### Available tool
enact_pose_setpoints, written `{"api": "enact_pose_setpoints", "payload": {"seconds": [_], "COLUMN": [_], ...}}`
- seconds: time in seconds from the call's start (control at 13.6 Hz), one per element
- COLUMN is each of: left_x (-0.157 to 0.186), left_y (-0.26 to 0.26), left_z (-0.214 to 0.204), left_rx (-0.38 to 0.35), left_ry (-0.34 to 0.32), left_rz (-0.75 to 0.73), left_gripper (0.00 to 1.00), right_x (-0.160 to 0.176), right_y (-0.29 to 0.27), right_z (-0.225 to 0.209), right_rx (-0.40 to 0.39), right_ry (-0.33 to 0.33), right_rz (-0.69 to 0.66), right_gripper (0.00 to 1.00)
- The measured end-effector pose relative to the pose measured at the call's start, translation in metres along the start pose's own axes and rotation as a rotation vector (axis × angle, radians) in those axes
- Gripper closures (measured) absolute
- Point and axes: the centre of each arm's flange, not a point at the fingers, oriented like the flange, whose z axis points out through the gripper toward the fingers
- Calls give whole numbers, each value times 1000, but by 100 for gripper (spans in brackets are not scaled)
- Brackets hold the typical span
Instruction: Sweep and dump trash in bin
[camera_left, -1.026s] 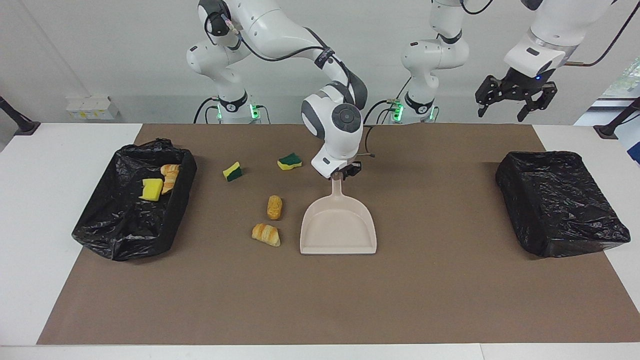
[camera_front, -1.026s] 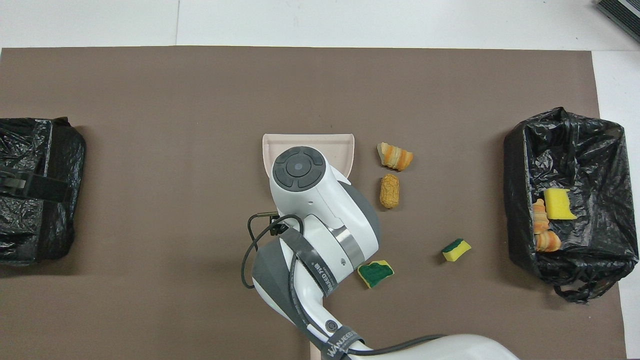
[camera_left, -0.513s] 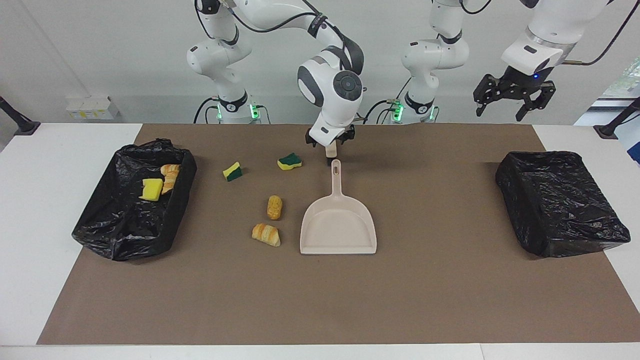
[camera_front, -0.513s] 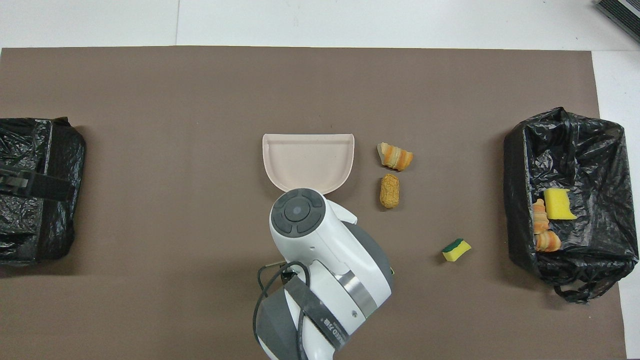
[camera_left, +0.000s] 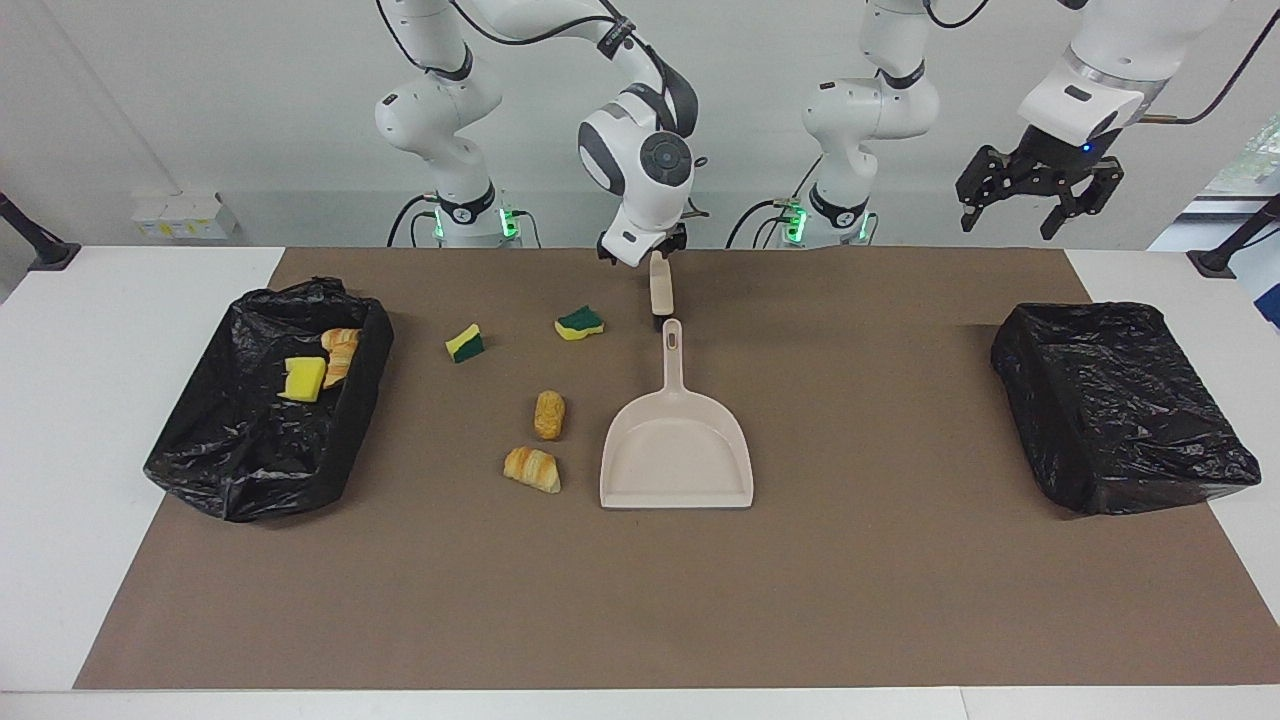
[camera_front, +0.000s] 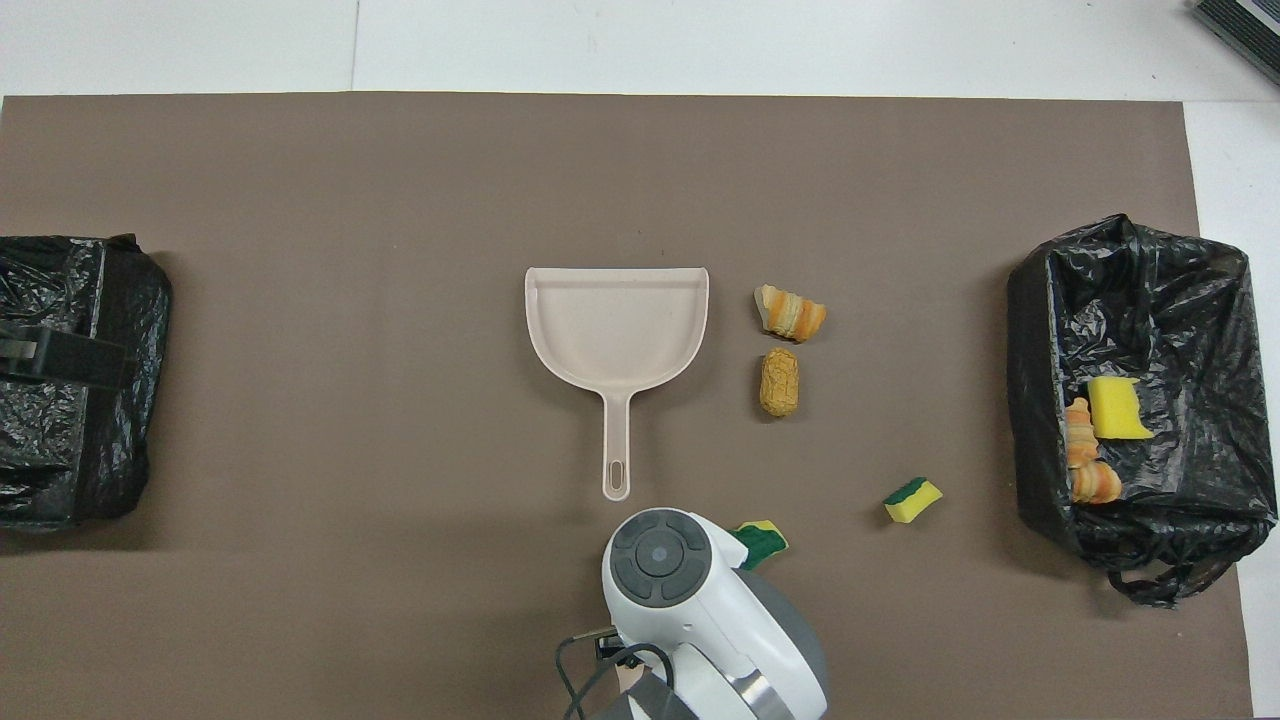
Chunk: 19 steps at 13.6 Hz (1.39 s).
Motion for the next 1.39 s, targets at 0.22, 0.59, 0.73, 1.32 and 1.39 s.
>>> {"api": "enact_pose_setpoints", "payload": {"seconds": [0.22,0.59,0.73,1.32,1.39], "left_x": [0,-1,-2,-6,-6], "left_y": [-3,-7,-7,-7,-4], "left_z": [0,0,-2,-6,-6], "left_rx": [-2,-3,-3,-3,-3], "left_ry": [0,1,4,2,1], "left_rz": [-23,-31,-35,-43,-38], "left_gripper": [0,0,0,0,0], "right_x": [-19,-54,-63,-69,-69], "right_y": [-7,-21,-26,-36,-36], "right_z": [8,23,34,51,51], "right_rx": [50,14,-5,-17,-16], "right_ry": [-28,-33,-40,-24,-25], "right_rz": [20,-28,-18,33,33], "right_gripper": [0,0,1,45,56]}}
